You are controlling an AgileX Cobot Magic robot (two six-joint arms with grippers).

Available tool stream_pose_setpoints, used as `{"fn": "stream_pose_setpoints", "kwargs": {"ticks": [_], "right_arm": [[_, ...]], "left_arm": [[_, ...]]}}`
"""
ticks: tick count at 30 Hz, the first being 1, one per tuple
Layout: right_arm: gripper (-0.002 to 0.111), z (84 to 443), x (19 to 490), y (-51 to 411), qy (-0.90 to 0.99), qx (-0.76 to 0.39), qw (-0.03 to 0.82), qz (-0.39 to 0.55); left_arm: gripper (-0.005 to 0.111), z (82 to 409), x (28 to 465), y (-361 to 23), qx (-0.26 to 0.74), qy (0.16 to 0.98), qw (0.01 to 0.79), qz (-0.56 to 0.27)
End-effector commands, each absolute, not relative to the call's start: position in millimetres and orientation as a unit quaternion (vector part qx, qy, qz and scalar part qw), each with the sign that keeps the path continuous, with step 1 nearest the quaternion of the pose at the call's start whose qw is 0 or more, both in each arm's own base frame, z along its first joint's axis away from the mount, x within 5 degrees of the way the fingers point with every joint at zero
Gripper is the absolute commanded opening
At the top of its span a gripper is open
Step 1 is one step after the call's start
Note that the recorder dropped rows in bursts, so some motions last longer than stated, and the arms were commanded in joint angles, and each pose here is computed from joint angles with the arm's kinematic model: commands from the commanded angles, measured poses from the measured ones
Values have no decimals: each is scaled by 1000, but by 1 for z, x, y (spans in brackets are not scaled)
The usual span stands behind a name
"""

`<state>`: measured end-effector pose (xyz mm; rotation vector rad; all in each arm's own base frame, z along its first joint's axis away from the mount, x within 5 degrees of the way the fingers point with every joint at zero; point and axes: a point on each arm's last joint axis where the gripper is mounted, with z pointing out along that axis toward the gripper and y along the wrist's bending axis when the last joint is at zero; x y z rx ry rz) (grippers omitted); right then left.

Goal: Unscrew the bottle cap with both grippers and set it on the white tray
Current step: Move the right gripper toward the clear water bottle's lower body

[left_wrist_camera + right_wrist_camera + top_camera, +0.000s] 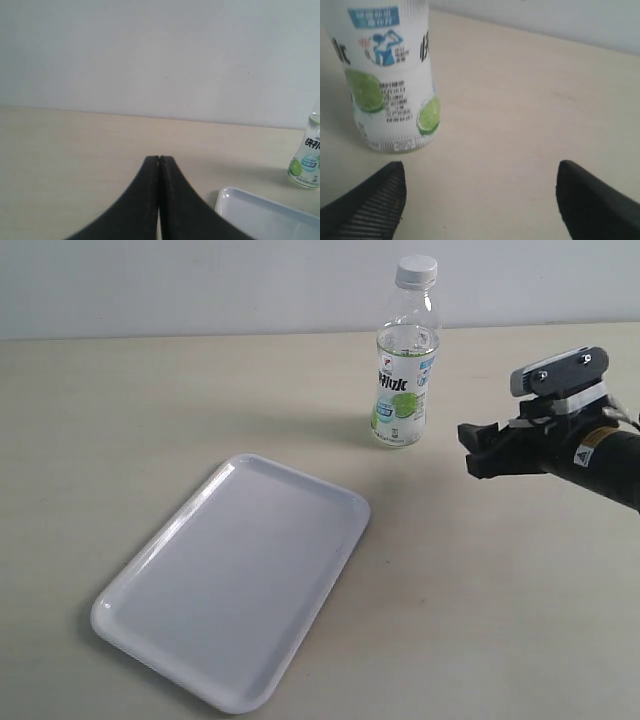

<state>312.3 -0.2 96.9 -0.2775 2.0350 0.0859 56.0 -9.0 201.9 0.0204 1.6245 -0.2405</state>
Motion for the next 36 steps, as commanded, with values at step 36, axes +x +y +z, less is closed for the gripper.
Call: {"fn": "stream_pose_setpoints", "kwargs": {"ticks": [36], "right_arm": [[91,47,361,28,744,-248,606,132]], "left_arm": [[0,201,56,-9,10,723,683,-106]]}}
